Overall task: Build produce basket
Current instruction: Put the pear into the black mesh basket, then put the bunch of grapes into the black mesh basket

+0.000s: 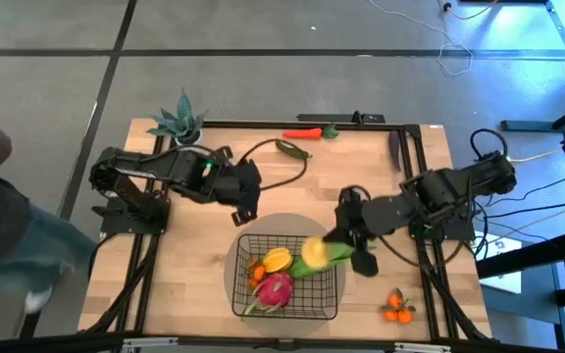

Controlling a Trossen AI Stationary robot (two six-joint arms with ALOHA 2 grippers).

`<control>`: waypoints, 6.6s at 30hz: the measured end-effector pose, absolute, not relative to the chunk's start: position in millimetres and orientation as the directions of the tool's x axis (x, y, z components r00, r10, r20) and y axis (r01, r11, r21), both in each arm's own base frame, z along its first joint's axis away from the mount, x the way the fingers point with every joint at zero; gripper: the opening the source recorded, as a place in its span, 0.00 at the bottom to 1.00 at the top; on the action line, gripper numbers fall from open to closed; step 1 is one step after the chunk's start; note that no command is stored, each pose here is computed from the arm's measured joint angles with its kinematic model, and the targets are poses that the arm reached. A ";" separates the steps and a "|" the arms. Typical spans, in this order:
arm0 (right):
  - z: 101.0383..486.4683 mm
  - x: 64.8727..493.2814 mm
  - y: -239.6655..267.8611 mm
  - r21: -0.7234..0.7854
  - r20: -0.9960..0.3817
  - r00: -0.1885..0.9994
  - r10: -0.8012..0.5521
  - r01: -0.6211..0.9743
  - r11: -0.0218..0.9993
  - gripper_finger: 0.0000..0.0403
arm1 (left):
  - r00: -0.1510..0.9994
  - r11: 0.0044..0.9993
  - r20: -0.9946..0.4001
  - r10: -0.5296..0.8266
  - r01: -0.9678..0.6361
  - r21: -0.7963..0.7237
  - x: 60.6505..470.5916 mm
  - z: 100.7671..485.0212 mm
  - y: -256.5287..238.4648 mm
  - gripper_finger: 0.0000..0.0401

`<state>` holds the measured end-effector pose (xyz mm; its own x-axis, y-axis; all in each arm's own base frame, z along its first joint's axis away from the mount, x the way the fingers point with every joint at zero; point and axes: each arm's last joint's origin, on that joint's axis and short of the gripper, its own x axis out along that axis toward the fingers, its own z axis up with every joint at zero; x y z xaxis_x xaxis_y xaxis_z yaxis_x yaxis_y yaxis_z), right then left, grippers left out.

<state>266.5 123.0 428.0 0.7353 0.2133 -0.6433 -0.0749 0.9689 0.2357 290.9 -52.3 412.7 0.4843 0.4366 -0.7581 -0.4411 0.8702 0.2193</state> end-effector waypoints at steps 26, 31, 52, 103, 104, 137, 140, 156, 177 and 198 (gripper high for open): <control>288.8 282.2 167.3 0.445 -0.619 0.690 0.375 -0.086 0.892 0.00 | 0.643 0.970 -0.730 0.232 -0.209 0.124 283.8 418.0 -115.8 0.21; 266.4 279.0 165.6 0.456 -0.634 0.677 0.373 -0.062 0.888 0.00 | 0.643 0.970 -0.730 0.232 -0.209 0.124 283.8 418.0 -115.8 0.21; 229.1 269.7 160.2 0.454 -0.669 0.650 0.361 -0.027 0.890 0.00 | 0.649 0.999 -0.760 -0.026 -0.014 -0.046 288.0 420.3 -125.1 0.21; 236.7 269.2 163.6 0.511 -0.628 0.617 0.474 -0.132 0.849 0.21 | 0.679 0.994 -0.727 -0.103 0.049 -0.094 291.8 424.2 -129.2 0.21; 240.4 267.7 162.7 0.515 -0.619 0.624 0.478 -0.137 0.846 0.21 | 0.679 0.994 -0.727 -0.102 0.049 -0.094 291.8 424.2 -129.2 0.21; 340.9 194.4 74.5 0.197 -0.500 0.855 -0.136 0.266 0.944 0.20 | 0.653 0.989 -0.746 0.126 -0.139 0.045 300.2 420.4 -88.9 0.21; 350.0 182.9 63.3 0.217 -0.614 0.764 -0.197 0.404 0.889 0.20 | 0.648 0.985 -0.746 0.151 -0.163 0.057 303.5 420.4 -77.3 0.21; 296.6 155.2 26.0 0.156 -0.979 0.195 -0.066 0.910 0.384 0.20 | 0.616 0.945 -0.756 0.223 -0.325 0.014 313.3 420.4 -17.2 0.21; 200.1 161.0 -6.3 0.163 -0.982 0.185 -0.030 0.920 0.355 0.20 | 0.668 0.971 -0.739 0.085 -0.222 -0.090 319.1 423.7 -6.8 0.21; 182.8 174.6 -9.5 0.105 -0.991 0.129 -0.030 0.903 0.417 0.20 | 0.668 0.971 -0.739 0.085 -0.223 -0.090 319.1 423.6 -6.9 0.21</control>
